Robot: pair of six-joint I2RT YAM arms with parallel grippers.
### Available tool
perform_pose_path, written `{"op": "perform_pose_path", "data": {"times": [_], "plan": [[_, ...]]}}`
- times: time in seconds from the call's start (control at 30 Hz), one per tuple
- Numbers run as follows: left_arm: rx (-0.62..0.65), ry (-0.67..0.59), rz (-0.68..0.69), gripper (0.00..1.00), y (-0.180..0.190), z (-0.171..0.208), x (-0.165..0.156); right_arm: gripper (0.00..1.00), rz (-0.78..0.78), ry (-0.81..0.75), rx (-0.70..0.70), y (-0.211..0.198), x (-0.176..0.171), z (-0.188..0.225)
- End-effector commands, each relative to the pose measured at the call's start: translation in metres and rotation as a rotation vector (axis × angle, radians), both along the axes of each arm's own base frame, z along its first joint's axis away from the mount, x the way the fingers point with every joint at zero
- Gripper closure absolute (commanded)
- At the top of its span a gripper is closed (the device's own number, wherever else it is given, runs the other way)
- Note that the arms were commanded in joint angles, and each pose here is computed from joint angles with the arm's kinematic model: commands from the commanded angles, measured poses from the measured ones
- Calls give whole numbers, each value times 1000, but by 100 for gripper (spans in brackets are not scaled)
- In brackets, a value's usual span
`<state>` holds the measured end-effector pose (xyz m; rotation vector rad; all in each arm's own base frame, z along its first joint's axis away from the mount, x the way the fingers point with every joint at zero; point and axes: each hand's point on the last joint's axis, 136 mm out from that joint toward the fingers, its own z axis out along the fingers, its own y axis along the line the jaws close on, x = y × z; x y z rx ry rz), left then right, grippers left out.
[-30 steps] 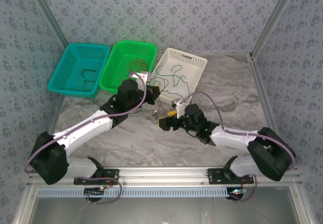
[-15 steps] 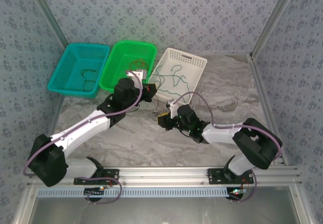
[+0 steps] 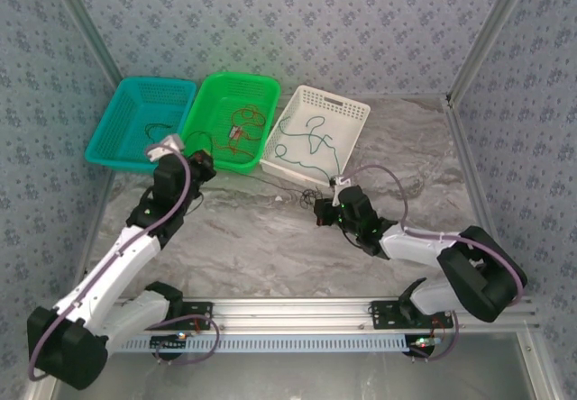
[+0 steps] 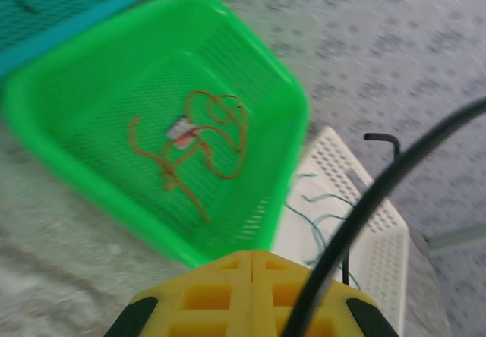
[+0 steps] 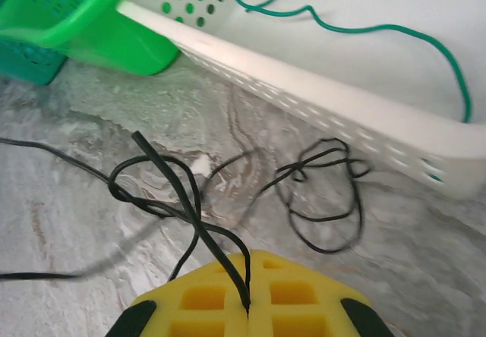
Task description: Untangle the cables
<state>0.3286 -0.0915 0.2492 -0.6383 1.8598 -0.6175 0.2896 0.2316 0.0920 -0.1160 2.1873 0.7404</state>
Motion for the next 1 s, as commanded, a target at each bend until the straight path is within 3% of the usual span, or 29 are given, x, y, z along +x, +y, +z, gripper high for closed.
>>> {"op": "perform_pose_path", "data": {"times": [0.0, 0.1, 0.27, 0.37, 0.53, 0.87, 0.97], "plan": [[-55, 30, 82, 100, 19, -7, -6, 100, -63, 42, -29, -19, -1, -9], [-35, 51, 50, 100, 15, -8, -7, 100, -88, 43, -26, -24, 1, -6], [-24, 136, 271, 100, 66, -27, -25, 100, -404, 115, -91, -93, 4, -21], [-33, 165, 376, 100, 100, -32, -39, 100, -475, 131, -71, -128, -1, -22], [-33, 219, 449, 100, 132, -38, -52, 100, -553, 140, -98, -177, -9, -10], [10, 232, 625, 100, 189, -22, -77, 100, -882, 192, -33, -273, -33, 3], [1, 231, 577, 100, 186, -22, -72, 100, -781, 136, 55, -265, -22, 13]]}}
